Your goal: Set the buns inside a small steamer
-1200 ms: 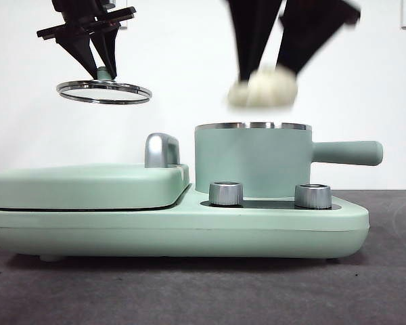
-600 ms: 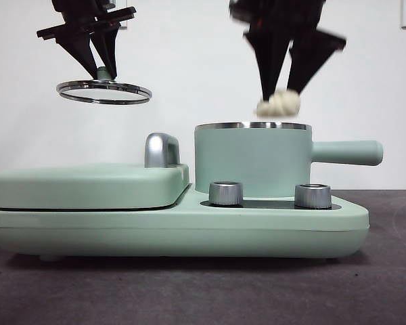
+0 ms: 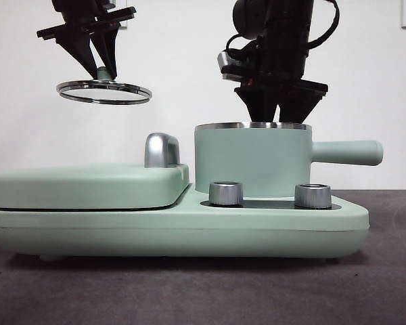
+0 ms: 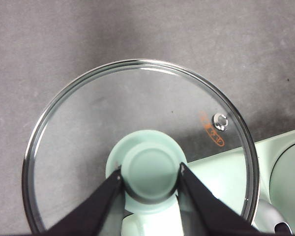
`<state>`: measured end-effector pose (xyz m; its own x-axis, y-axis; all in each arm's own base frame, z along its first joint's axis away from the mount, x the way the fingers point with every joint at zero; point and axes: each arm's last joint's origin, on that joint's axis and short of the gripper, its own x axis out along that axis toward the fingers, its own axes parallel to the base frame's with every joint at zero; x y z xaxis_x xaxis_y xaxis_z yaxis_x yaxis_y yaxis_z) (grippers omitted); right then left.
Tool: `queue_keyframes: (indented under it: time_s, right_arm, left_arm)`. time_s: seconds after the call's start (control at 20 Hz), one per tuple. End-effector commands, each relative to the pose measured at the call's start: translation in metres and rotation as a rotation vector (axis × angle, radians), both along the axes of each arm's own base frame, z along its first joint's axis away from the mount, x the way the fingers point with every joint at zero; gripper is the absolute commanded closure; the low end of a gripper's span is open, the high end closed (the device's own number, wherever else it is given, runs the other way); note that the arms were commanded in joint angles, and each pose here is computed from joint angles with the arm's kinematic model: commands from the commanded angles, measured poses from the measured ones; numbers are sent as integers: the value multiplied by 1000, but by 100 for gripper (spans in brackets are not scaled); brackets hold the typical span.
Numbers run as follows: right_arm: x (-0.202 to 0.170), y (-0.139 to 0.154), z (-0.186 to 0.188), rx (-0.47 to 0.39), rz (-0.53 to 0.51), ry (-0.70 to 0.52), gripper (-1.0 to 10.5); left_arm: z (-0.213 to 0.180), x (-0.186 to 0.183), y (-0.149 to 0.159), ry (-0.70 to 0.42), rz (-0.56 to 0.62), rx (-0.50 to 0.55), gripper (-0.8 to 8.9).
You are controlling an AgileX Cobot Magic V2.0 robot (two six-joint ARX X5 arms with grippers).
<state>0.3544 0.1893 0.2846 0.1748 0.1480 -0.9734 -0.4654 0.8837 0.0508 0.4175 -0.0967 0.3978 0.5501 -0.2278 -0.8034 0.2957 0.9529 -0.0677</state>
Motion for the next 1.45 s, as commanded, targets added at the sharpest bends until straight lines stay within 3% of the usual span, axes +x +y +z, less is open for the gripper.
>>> queue_keyframes:
  time_s: [0.05, 0.3, 0.5, 0.8, 1.1, 1.3, 1.45]
  right_arm:
    - [5, 5, -1, 2, 17, -22, 770]
    - [6, 4, -1, 10, 13, -17, 512]
    - [3, 2, 10, 1, 15, -3, 510]
    - [-21, -10, 63, 31, -3, -50, 510]
    - [-94, -49, 110, 83, 1, -146, 510]
    - [-157, -82, 124, 119, 4, -211, 511]
    - [-205, -108, 129, 192, 5, -327, 510]
  left_arm:
    - [15, -5, -1, -66, 0, -23, 807]
    - [15, -5, -1, -66, 1, -24, 807]
    - [15, -5, -1, -66, 2, -24, 807]
    - [15, -5, -2, -63, 2, -26, 807]
    - [14, -8, -11, -52, -18, -29, 807]
    - [14, -14, -31, -51, -64, -31, 807]
    - [14, -21, -52, -50, -116, -33, 807]
